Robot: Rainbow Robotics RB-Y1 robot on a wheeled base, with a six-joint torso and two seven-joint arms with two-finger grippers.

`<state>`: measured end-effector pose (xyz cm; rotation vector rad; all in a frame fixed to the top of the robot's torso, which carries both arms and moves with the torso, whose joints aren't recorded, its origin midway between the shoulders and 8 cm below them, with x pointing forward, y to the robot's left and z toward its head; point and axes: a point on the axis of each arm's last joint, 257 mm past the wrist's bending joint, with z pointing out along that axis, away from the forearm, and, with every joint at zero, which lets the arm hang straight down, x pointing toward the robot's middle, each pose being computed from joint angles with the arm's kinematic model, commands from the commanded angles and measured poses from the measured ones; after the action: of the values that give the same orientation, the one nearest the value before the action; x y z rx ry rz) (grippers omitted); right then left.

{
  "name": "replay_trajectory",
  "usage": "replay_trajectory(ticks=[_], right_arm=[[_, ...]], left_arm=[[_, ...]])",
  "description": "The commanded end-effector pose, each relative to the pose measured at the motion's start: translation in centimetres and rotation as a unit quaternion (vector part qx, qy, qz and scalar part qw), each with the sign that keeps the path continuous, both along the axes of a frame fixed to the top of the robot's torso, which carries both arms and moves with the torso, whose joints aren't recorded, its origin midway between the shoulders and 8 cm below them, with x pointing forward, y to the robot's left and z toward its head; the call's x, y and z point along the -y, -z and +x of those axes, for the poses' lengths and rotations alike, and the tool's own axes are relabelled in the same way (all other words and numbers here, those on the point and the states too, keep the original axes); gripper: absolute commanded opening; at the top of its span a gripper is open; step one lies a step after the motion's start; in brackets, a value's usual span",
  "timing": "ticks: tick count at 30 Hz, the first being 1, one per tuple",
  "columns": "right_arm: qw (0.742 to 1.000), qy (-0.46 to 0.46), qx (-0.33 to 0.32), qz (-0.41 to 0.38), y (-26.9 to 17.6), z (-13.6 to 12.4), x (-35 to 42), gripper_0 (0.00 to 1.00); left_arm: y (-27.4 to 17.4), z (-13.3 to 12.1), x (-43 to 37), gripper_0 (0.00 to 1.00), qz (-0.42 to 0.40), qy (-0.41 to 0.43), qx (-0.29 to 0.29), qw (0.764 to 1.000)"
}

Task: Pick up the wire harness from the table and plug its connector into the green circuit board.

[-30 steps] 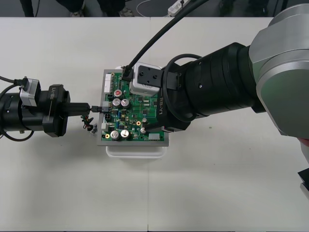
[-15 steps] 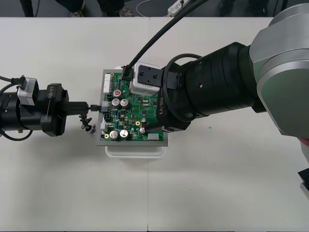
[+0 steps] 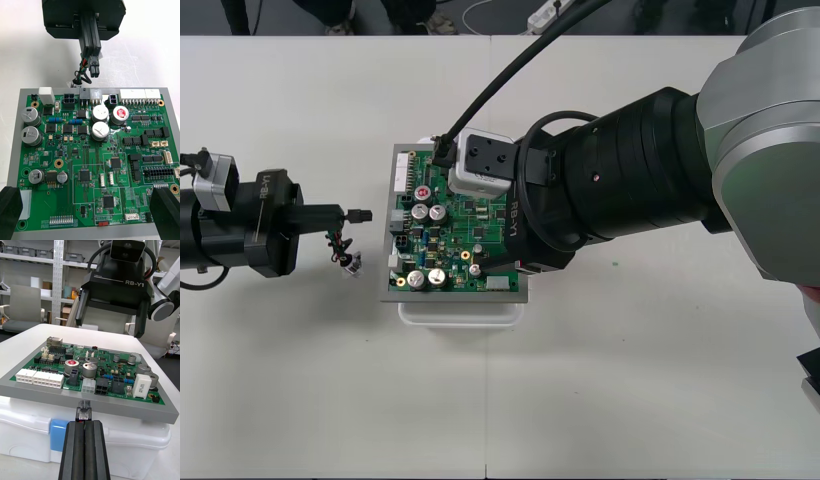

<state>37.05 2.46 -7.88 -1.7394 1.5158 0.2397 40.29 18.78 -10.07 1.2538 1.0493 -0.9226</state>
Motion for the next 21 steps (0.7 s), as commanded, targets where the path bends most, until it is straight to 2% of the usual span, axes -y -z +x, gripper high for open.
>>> replay_trajectory(ticks=[1,21], right_arm=[[1.0,-0.016,0.024,0.011,-2.08,0.02,-0.64,0.99],[1.0,-0.015,0.025,0.011,-2.13,0.09,-0.6,0.99]], left_arm=[[-0.57,-0.94,-1.58,0.0,0.014,0.009,0.009,1.0],[-0.84,-1.27,-0.82,0.0,0.015,0.02,0.021,0.999]])
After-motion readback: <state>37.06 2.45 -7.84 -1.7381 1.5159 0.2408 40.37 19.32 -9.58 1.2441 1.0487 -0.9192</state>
